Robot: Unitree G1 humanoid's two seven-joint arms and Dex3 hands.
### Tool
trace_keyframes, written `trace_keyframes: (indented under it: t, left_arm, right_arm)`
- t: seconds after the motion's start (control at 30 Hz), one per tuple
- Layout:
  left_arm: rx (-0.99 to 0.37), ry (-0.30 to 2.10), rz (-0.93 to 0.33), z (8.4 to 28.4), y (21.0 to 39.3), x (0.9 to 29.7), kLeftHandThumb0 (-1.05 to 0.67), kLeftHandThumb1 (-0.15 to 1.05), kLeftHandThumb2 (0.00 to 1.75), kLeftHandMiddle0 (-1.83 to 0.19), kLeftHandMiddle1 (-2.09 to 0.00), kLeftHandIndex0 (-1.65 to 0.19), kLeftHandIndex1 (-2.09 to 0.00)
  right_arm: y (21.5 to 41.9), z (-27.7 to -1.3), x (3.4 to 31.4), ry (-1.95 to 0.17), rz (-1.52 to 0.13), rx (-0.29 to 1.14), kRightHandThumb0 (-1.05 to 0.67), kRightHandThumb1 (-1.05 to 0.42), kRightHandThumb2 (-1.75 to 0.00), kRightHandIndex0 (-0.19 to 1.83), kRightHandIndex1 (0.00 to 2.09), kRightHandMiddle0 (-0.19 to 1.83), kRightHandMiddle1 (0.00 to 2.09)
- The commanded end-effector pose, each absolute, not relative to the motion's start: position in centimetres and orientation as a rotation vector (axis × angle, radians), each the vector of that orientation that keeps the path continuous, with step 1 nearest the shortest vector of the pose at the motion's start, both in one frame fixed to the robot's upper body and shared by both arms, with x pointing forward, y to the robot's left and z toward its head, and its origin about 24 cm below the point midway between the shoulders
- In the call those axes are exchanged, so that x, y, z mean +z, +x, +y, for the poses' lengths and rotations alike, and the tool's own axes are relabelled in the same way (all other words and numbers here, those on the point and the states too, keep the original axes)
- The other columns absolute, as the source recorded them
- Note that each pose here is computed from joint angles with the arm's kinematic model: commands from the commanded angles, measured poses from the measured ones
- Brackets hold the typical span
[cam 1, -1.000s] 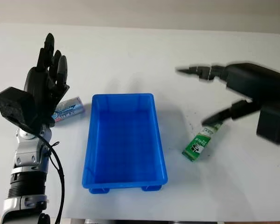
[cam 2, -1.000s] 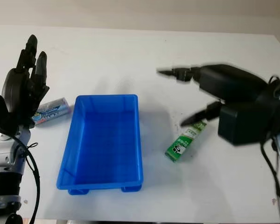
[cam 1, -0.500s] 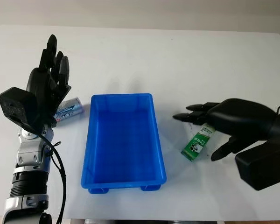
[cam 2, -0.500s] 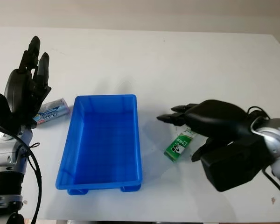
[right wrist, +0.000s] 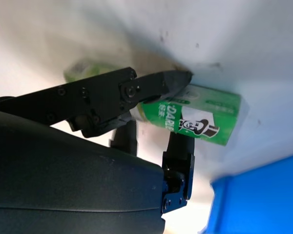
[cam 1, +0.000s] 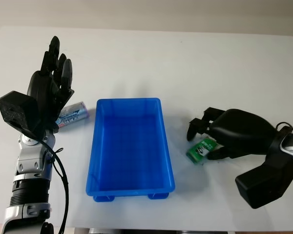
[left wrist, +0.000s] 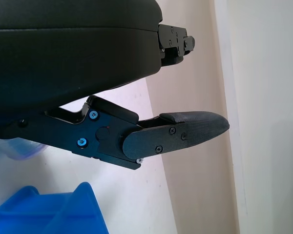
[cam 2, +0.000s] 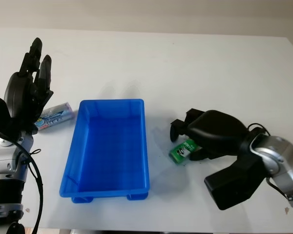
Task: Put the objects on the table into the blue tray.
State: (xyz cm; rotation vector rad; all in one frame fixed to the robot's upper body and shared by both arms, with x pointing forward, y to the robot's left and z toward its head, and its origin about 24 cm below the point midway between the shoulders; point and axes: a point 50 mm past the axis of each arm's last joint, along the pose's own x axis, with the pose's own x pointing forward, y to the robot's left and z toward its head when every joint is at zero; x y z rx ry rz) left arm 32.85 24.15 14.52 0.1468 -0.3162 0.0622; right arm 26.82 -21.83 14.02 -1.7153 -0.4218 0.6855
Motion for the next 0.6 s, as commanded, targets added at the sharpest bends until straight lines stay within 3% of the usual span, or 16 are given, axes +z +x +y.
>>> trace_keyframes:
  t: [0.0, 0.1, 0.23, 0.33, 0.47, 0.57]
  left_arm:
    - [0.066, 0.157, -0.321, 24.3, 32.8, 14.7, -0.71, 1.05, 0.56, 0.03, -0.05, 0.04, -0.05]
    - [0.063, 0.163, -0.316, 24.3, 32.8, 14.6, -0.72, 1.05, 0.57, 0.04, -0.05, 0.05, -0.05]
    - [0.059, 0.168, -0.309, 24.3, 32.8, 14.6, -0.73, 1.05, 0.56, 0.04, -0.05, 0.05, -0.05]
    - [0.056, 0.169, -0.302, 24.2, 32.8, 14.5, -0.74, 1.05, 0.56, 0.04, -0.05, 0.05, -0.05]
    - [0.06, 0.163, -0.306, 24.0, 32.8, 14.5, -0.75, 1.05, 0.55, 0.03, -0.06, 0.03, -0.06]
    - [0.062, 0.164, -0.306, 24.0, 32.8, 14.4, -0.75, 1.05, 0.55, 0.03, -0.06, 0.03, -0.06]
  right_arm:
    - [27.1, -21.6, 13.8, -1.691, -0.502, 0.666, -0.47, -1.05, -0.36, 0.71, 2.09, 0.36, 2.09]
    - [27.7, -21.7, 13.7, -1.685, -0.582, 0.627, -0.46, -1.05, -0.38, 0.97, 2.09, 0.51, 2.09]
    - [28.7, -21.8, 13.8, -1.663, -0.638, 0.574, -0.45, -1.05, -0.34, 0.95, 2.09, 0.52, 2.09]
    - [29.9, -21.9, 14.4, -1.654, -0.645, 0.544, -0.45, -1.05, -0.31, 0.86, 2.09, 0.38, 2.02]
    - [31.7, -22.1, 15.4, -1.597, -0.675, 0.439, -0.47, -1.05, -0.22, 0.94, 2.09, 0.64, 2.09]
    - [33.2, -22.2, 17.5, -1.57, -0.722, 0.31, -0.48, -1.05, -0.2, 0.92, 2.09, 0.69, 2.09]
